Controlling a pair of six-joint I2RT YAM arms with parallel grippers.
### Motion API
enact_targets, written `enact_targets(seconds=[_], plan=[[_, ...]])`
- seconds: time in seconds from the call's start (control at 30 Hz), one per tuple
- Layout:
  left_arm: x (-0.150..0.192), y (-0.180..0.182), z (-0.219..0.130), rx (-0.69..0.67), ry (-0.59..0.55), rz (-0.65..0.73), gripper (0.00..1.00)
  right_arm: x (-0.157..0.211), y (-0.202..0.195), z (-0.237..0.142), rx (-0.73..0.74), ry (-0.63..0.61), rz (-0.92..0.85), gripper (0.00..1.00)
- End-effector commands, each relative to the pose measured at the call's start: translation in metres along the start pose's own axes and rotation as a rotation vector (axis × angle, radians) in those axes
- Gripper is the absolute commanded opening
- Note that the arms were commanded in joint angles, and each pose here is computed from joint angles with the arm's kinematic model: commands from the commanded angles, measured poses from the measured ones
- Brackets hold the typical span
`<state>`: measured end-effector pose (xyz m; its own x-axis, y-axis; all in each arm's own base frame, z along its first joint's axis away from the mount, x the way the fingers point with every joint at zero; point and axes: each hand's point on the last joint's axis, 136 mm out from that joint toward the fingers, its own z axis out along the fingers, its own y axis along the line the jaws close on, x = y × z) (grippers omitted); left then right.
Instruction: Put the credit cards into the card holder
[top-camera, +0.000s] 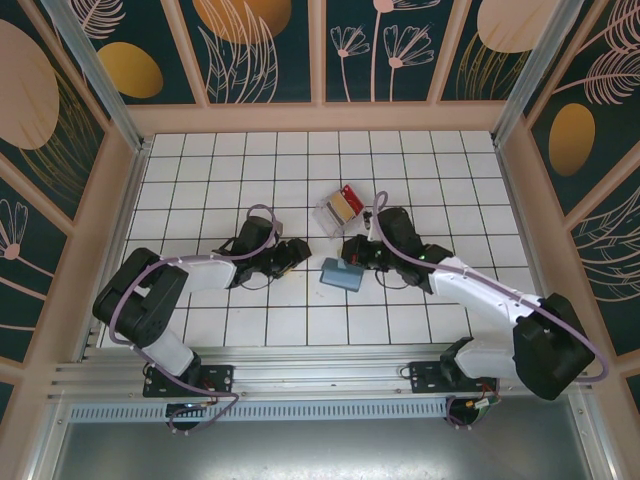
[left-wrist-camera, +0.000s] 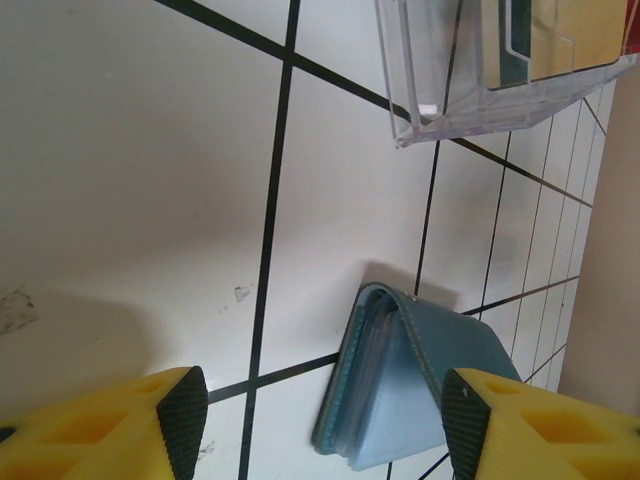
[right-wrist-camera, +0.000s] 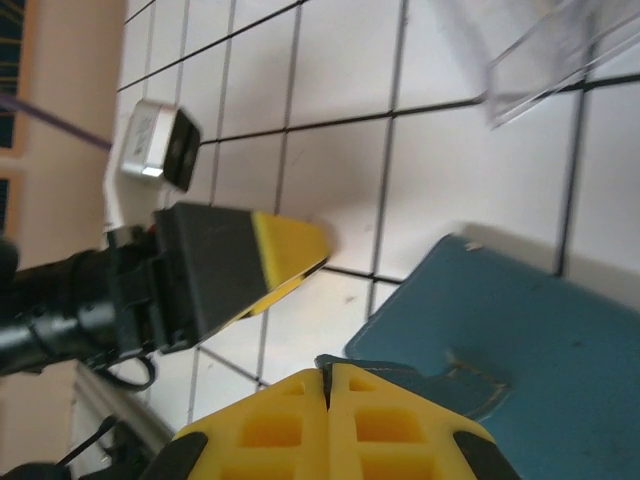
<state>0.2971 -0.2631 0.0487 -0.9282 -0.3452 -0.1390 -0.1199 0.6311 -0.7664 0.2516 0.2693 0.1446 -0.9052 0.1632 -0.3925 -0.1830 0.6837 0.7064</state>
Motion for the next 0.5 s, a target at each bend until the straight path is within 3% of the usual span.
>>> enact_targets(seconds=[0.0, 0.1, 0.2, 0.47], plan=[[-0.005, -0.018, 0.0, 0.056, 0.0, 0.058, 0.65, 0.008, 0.034, 0.009, -0.118, 0.046, 0.026, 0.0], [-0.005, -0.018, -0.002, 0.048, -0.004, 0.071, 0.65, 0.004, 0.055, 0.015, -0.183, 0.057, 0.018, 0.0], [-0.007, -0.016, -0.006, 0.029, -0.021, 0.081, 0.66, -0.012, 0.052, 0.019, -0.164, 0.015, 0.012, 0.0], [-0.02, -0.009, -0.02, -0.073, -0.103, 0.114, 0.68, -0.044, -0.052, 0.004, 0.033, -0.132, 0.135, 0.0]])
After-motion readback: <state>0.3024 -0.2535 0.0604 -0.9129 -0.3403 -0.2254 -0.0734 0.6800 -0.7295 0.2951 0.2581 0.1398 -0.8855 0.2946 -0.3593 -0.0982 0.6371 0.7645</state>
